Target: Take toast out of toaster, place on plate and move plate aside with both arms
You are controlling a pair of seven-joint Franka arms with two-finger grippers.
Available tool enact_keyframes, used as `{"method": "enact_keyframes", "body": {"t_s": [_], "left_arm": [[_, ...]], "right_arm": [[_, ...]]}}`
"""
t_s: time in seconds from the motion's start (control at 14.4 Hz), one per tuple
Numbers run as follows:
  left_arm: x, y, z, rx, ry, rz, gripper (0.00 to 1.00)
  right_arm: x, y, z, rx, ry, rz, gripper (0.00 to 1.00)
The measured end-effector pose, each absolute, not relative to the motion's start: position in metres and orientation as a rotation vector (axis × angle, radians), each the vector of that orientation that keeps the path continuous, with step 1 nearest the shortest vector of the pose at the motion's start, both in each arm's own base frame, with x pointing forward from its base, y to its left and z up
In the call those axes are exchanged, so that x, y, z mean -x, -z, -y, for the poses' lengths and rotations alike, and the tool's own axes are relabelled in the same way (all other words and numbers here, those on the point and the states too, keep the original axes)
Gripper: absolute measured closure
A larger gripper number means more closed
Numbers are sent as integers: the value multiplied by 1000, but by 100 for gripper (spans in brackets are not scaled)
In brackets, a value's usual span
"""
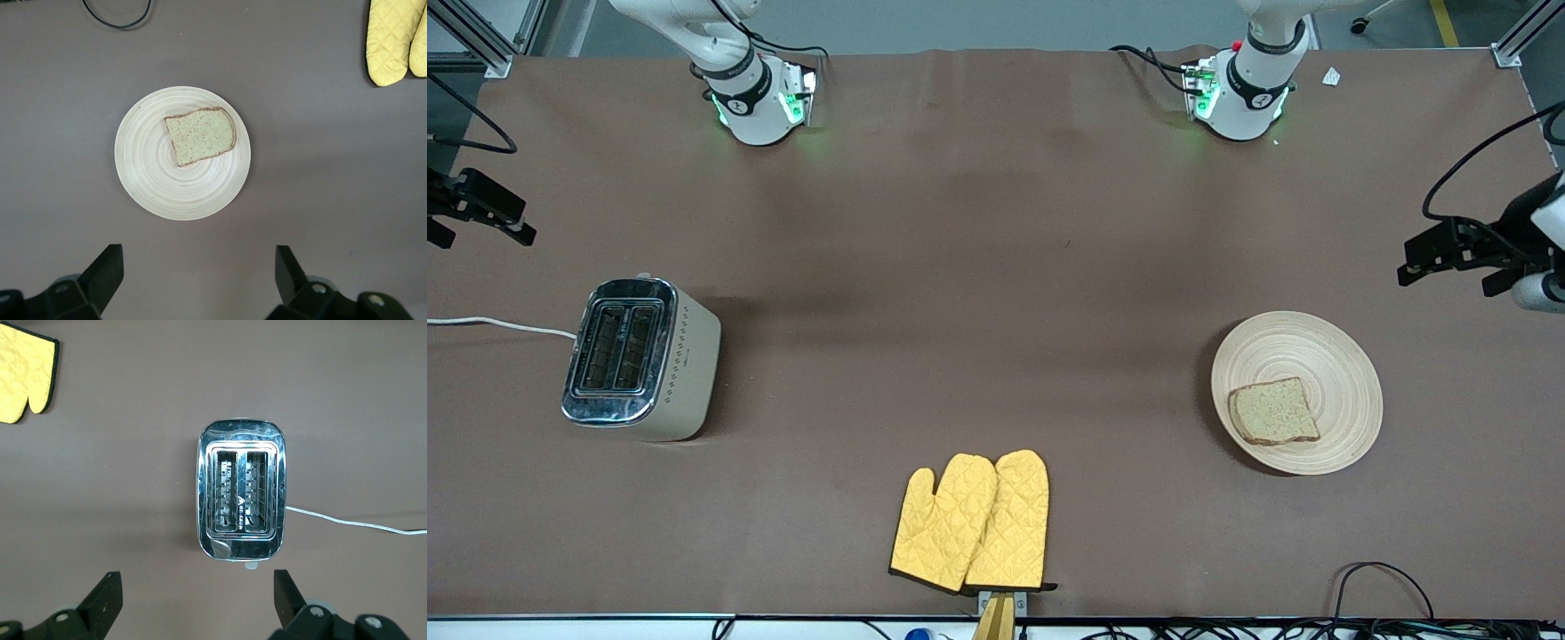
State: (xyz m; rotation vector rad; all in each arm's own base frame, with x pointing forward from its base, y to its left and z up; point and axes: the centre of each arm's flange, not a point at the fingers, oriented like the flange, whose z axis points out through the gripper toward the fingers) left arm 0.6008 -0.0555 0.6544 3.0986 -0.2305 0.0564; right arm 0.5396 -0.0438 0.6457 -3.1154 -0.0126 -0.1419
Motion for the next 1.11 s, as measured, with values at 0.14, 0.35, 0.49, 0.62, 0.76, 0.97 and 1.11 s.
{"method": "enact_keyframes", "body": {"t_s": [0.14,0.35,0.49,0.62,0.76,0.97,1.11], "left_arm": [[-584,-670,66,-3115,-76,249,0],[-556,-675,71,-3130,-50,260,0],[-539,-671,70,-3143,-17,218,0],[-523,-665,70,-3155,14,151,0],[-512,-660,70,-3162,36,127,0],[-505,-657,67,-3166,10,108,0],[-502,-660,67,-3166,-14,106,0]], "right_arm": [[-540,-647,45,3115,146,11,0],[-539,-647,44,3115,142,11,0],[-539,-647,44,3115,140,14,0],[-539,-647,43,3115,130,15,0],[-538,-646,43,3115,120,15,0],[-538,-644,43,3115,111,15,0],[-538,-643,43,3115,107,16,0]]}}
